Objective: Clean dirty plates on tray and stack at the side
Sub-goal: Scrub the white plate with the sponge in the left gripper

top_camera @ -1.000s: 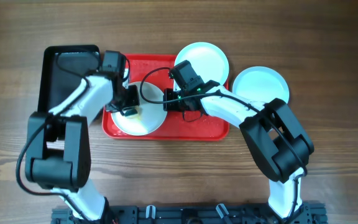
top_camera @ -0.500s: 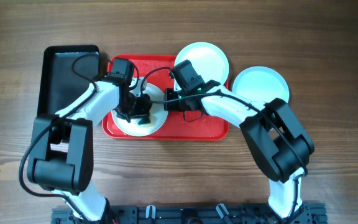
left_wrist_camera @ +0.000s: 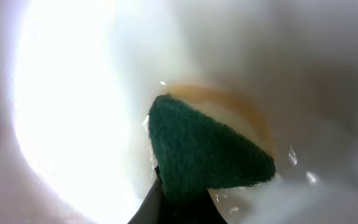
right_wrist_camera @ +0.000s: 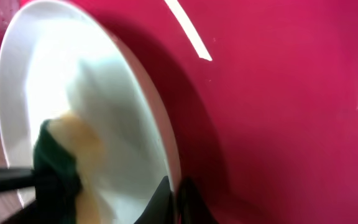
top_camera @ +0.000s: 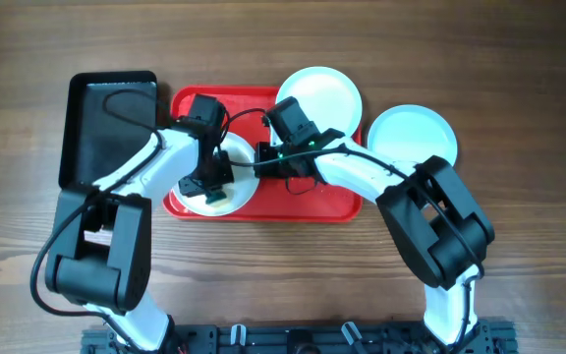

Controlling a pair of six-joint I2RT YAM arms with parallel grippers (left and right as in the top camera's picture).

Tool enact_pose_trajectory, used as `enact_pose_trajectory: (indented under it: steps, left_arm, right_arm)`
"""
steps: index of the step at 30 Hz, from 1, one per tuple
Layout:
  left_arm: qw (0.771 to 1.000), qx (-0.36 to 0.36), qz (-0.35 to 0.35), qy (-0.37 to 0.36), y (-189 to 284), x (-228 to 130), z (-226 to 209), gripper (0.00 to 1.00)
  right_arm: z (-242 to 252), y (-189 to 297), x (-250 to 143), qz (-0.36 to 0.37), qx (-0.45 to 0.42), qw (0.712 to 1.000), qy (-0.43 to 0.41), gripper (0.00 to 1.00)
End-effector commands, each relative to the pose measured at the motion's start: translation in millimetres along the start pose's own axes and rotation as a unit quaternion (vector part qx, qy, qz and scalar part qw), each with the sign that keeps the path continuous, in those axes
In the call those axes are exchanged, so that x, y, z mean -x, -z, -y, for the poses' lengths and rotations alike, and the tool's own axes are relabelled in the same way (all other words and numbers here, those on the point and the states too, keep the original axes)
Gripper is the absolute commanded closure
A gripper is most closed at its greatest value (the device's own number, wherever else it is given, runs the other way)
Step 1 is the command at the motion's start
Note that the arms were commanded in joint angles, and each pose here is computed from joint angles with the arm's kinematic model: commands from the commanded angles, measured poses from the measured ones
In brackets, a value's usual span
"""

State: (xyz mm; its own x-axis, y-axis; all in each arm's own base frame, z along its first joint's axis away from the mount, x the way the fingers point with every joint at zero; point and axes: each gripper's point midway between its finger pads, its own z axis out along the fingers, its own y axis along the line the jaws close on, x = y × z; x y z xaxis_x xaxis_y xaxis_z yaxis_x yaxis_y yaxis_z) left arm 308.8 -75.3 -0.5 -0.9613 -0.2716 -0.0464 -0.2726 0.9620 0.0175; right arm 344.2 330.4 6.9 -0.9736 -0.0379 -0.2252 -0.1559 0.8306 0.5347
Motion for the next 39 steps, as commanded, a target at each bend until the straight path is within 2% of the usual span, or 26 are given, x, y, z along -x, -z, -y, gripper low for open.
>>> enact_pose_trajectory:
  steps: [1, 8, 12, 15, 18, 22, 25, 31, 35, 39]
  left_arm:
    - [0.980, 0.164, 0.073, 0.080, -25.9, 18.8, -67.0, 0.96]
    - [0.977, 0.100, 0.163, 0.098, -23.6, 64.9, -40.3, 0.96]
    - [0.988, -0.001, 0.157, -0.001, -25.8, 74.0, 2.9, 0.96]
    - [0.985, -0.086, 0.128, -0.078, -25.5, 63.4, 36.2, 0.96]
    - [0.967, -0.180, 0.088, -0.159, -20.2, 41.0, 67.7, 0.96]
    - [0.941, -0.261, 0.048, -0.210, -10.1, 16.3, 89.8, 0.96]
    - [0.928, -0.291, 0.025, -0.233, -3.0, 3.7, 96.5, 0.96]
    - [0.930, -0.273, -0.009, -0.246, 5.8, -2.8, 88.2, 0.96]
    - [0.963, -0.151, -0.026, -0.223, -3.3, 4.1, 44.3, 0.96]
    - [0.987, -0.003, -0.013, -0.162, -9.6, 21.2, -10.9, 0.96]
  right_arm:
    - [2.2, -1.6, 6.0, 0.001, 0.001, 1.000, -0.006, 0.96]
    - [3.7, -1.6, 3.9, -0.003, -0.002, 1.000, -0.008, 0.96]
    - [3.7, -1.6, 3.9, -0.003, -0.002, 1.000, -0.007, 0.96]
    - [3.7, -1.6, 3.9, -0.003, -0.002, 1.000, -0.006, 0.96]
    - [3.7, -1.6, 3.9, -0.003, -0.002, 1.000, -0.006, 0.96]
    - [3.7, -1.6, 3.8, -0.003, -0.002, 1.000, -0.004, 0.96]
    - [4.0, -1.6, 3.3, -0.004, -0.002, 1.000, -0.003, 0.96]
    - [4.1, -1.6, 3.2, -0.005, -0.003, 1.000, -0.003, 0.96]
    - [4.1, -1.6, 3.2, -0.005, -0.003, 1.000, -0.004, 0.96]
    - [4.0, -1.6, 3.2, -0.005, -0.002, 1.000, -0.004, 0.96]
